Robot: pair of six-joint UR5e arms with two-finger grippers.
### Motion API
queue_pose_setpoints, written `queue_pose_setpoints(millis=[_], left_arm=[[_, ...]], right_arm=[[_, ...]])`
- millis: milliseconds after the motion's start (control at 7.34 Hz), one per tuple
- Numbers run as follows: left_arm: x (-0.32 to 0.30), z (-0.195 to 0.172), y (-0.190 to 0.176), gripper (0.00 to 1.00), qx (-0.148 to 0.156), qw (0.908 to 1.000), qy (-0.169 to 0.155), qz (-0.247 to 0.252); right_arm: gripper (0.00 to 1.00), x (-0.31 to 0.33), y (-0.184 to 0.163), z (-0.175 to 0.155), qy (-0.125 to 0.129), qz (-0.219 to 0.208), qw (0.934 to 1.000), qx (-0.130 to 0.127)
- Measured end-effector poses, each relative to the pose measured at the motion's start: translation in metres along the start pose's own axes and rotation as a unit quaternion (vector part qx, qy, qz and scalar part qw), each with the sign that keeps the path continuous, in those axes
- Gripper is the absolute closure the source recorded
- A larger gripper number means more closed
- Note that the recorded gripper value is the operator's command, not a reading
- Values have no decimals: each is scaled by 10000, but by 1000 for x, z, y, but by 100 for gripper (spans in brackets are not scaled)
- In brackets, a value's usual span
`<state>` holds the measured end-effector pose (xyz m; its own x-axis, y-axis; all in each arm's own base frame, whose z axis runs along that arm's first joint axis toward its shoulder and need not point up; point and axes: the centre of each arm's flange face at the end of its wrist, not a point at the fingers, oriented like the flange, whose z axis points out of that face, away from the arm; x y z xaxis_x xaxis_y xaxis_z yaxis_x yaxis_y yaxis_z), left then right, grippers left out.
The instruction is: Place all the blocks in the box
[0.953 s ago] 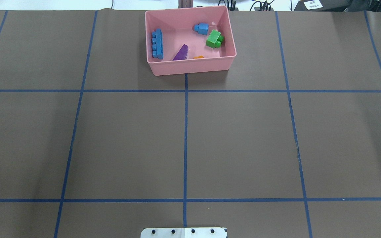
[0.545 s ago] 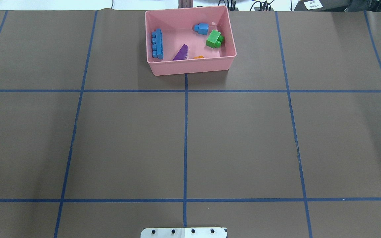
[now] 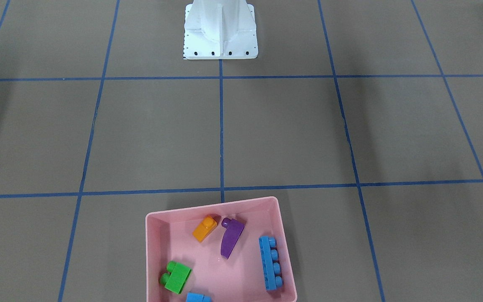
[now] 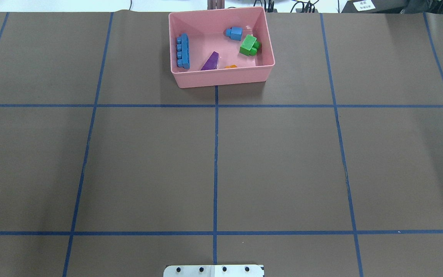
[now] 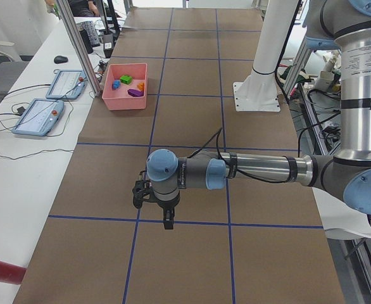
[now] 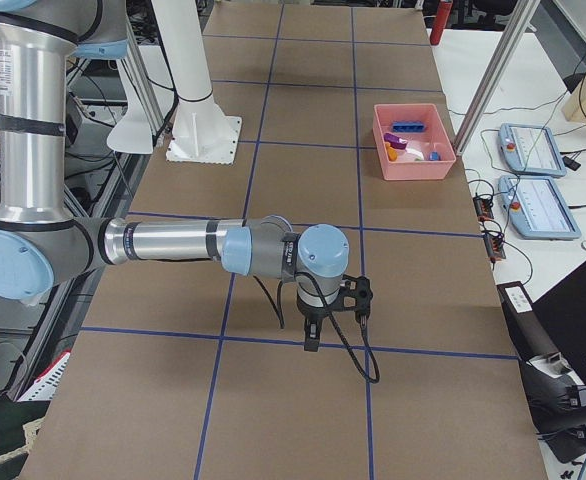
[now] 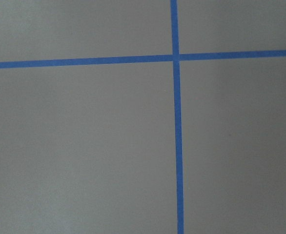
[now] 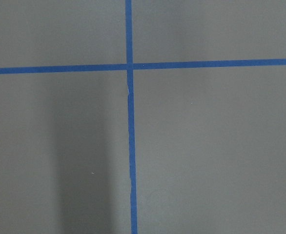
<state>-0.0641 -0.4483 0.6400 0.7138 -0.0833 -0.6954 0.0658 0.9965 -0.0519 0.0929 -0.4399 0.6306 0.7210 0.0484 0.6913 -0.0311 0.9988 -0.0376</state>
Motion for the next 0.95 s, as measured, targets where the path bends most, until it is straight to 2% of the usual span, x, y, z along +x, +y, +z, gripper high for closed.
queue_pose_setpoints(millis=[545, 953], left_arm=[[0, 0, -1, 0, 44, 9999, -3, -91], [1, -1, -2, 0, 94, 9999, 14, -44]], right_arm=[[0, -2, -2, -3, 31, 481, 9988, 33], [0, -5, -4, -6, 32, 265, 9996, 129]])
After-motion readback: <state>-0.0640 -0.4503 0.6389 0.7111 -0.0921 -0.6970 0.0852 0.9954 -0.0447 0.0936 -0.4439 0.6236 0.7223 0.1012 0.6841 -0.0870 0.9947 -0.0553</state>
